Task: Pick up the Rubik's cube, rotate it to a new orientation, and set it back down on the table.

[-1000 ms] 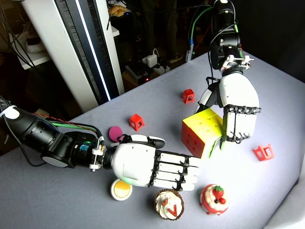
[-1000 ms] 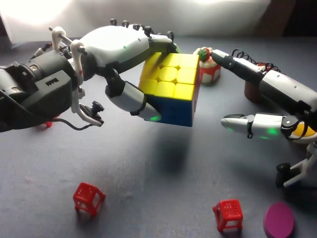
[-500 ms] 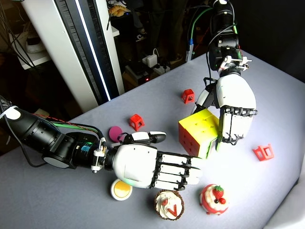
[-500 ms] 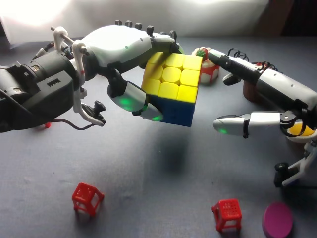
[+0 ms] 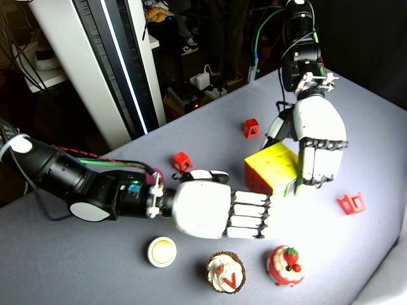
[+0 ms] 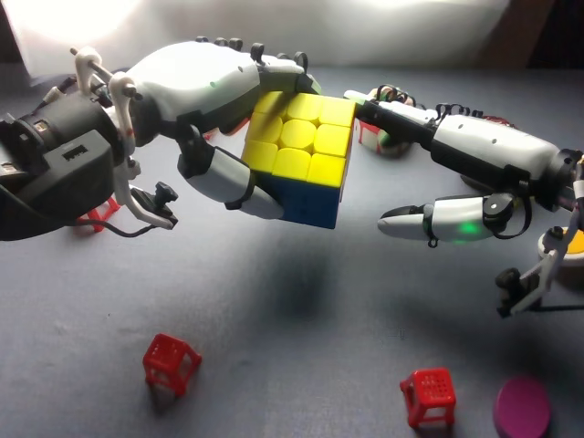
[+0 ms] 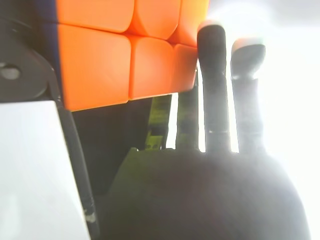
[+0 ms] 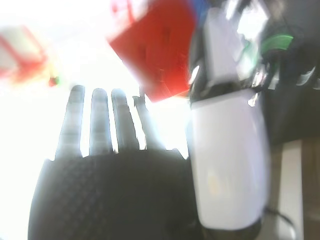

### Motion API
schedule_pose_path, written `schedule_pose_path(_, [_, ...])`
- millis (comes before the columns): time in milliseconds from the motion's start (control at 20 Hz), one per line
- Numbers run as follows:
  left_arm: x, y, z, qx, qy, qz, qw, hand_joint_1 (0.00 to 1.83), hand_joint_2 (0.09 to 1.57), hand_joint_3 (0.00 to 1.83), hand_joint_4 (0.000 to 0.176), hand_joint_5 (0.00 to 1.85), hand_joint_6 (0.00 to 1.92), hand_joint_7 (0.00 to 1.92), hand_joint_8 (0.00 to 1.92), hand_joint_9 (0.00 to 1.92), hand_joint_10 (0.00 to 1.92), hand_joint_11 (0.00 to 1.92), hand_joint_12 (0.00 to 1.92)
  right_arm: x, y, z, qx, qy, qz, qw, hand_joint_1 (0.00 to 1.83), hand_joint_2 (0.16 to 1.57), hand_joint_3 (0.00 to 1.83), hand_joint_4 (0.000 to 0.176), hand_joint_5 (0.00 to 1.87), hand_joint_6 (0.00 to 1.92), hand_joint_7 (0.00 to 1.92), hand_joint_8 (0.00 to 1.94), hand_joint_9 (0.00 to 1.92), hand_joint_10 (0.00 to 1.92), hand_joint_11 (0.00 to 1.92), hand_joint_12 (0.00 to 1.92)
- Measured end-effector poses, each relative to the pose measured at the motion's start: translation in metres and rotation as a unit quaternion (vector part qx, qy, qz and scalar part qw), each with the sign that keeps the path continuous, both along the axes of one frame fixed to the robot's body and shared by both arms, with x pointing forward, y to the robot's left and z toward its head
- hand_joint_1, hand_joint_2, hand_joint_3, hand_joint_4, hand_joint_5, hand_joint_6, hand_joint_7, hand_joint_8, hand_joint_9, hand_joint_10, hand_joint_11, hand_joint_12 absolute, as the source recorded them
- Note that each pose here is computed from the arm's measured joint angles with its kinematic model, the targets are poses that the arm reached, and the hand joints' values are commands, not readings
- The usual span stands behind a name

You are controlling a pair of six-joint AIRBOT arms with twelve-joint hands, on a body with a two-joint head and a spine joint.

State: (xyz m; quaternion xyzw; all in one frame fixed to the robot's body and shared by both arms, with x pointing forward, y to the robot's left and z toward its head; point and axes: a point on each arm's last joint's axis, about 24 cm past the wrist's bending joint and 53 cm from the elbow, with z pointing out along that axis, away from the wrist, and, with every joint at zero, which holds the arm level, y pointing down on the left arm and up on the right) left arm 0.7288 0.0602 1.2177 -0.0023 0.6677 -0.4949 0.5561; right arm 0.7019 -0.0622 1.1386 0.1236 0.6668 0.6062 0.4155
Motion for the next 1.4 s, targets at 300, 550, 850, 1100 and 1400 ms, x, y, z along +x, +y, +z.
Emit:
schedule_pose_path(300, [-0.001, 0.000, 0.002, -0.008, 0.001, 0.000, 1.0000, 1.01, 1.07, 0.00, 0.000, 0.64, 0.49, 0.30, 1.40, 0.17, 1.81, 0.38, 1.92, 0.001, -0.002, 0.009, -0.017, -0.014, 0.004, 0.9998, 1.01, 1.07, 0.01, 0.000, 0.00, 0.00, 0.00, 0.00, 0.00, 0.00, 0.00, 0.00])
schedule_pose_path(550, [0.001, 0.005, 0.004, -0.011, 0.001, 0.006, 0.9999, 1.23, 1.20, 0.04, 0.000, 0.67, 0.42, 0.62, 1.44, 0.40, 1.88, 0.59, 1.92, 0.000, 0.000, 0.020, -0.029, -0.031, 0.009, 0.9991, 1.07, 1.04, 0.00, 0.000, 0.00, 0.00, 0.00, 0.00, 0.00, 0.00, 0.00, 0.00])
schedule_pose_path(850, [0.002, 0.005, 0.008, -0.010, -0.004, 0.007, 0.9999, 1.21, 1.01, 0.34, 0.000, 0.59, 0.59, 1.13, 1.92, 1.39, 1.92, 1.53, 1.92, 0.002, 0.004, 0.020, -0.031, -0.034, 0.008, 0.9989, 0.97, 0.98, 0.00, 0.000, 0.00, 0.00, 0.00, 0.00, 0.00, 0.00, 0.01, 0.00])
schedule_pose_path(1100, [0.002, 0.005, 0.008, -0.010, -0.004, 0.007, 0.9999, 1.32, 0.77, 0.88, 0.000, 0.62, 0.47, 0.95, 1.62, 1.34, 1.92, 1.49, 1.92, 0.004, 0.006, 0.023, -0.031, -0.039, 0.006, 0.9987, 1.05, 1.02, 0.00, 0.000, 0.00, 0.00, 0.00, 0.00, 0.00, 0.00, 0.00, 0.12])
schedule_pose_path(1400, [0.002, 0.006, 0.011, -0.016, -0.007, 0.008, 0.9998, 1.30, 0.90, 0.70, 0.000, 0.56, 0.54, 0.77, 1.61, 1.00, 1.92, 1.22, 1.92, -0.003, 0.010, 0.029, -0.025, -0.048, 0.016, 0.9984, 1.06, 1.01, 0.01, 0.000, 0.00, 0.00, 0.00, 0.00, 0.00, 0.00, 0.00, 0.00])
